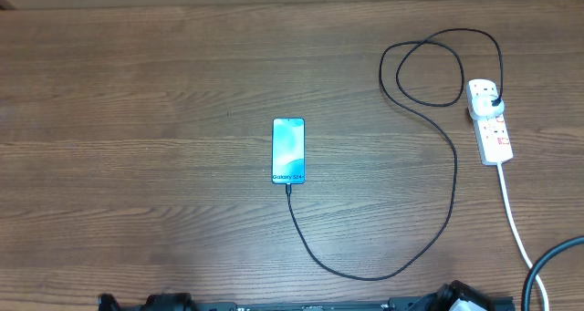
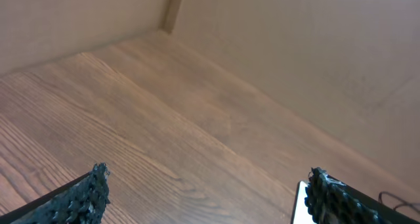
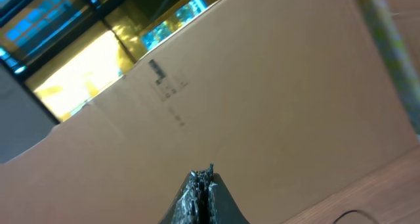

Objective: Plug charger to phone and switch on socket

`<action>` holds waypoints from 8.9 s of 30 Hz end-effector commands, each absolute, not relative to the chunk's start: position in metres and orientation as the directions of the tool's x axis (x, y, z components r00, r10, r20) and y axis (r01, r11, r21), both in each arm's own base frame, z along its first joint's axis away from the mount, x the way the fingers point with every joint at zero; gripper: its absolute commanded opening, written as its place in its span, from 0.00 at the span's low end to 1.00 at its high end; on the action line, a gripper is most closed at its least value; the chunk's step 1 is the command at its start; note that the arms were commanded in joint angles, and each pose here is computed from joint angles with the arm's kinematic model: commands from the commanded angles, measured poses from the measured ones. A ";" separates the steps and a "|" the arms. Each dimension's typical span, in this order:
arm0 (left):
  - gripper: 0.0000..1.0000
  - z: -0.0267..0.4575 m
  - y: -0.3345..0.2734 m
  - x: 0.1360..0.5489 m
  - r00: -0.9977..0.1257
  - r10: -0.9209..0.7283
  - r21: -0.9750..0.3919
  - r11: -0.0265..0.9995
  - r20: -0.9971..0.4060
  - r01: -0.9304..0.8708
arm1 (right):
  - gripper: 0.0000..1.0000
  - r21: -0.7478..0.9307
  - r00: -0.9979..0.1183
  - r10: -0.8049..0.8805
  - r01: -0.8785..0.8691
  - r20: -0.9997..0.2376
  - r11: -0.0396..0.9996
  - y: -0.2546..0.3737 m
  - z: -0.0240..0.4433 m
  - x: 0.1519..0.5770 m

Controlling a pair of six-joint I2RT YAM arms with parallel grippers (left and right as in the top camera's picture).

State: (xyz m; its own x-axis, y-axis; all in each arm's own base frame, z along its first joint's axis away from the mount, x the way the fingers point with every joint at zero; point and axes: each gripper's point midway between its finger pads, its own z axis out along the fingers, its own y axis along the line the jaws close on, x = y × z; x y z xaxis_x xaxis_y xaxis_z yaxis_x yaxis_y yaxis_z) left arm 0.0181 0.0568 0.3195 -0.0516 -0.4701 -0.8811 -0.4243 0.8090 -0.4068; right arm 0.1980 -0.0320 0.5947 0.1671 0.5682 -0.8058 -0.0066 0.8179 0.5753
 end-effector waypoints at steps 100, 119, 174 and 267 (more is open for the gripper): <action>1.00 0.157 0.024 0.244 -0.024 -0.495 -0.487 0.862 -0.869 -0.143 | 0.04 0.164 0.643 0.327 -0.301 -0.692 0.939 0.030 0.613 -0.103; 1.00 0.157 0.022 0.245 -0.010 -0.494 -0.489 0.864 -0.870 -0.125 | 0.04 0.145 0.721 0.333 -0.312 -0.608 0.939 0.026 0.597 -0.159; 1.00 0.157 0.022 0.245 -0.010 -0.494 -0.489 0.863 -0.869 -0.127 | 1.00 0.339 0.468 0.391 -0.195 -0.792 0.921 -0.007 0.492 -0.017; 1.00 0.157 0.022 0.245 -0.011 -0.494 -0.489 0.863 -0.869 -0.127 | 1.00 0.043 -0.026 0.042 -0.038 -0.999 0.998 0.008 0.169 0.246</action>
State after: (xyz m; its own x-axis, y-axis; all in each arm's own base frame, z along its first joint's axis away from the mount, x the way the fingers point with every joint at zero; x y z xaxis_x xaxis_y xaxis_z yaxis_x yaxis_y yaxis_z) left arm 0.2452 0.0229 0.1569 -0.0098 -0.5169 -0.8560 -0.1337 0.8490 -0.5112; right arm 0.2464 0.0105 0.1704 -0.0382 0.1370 -0.9898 -0.0441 0.9894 0.1386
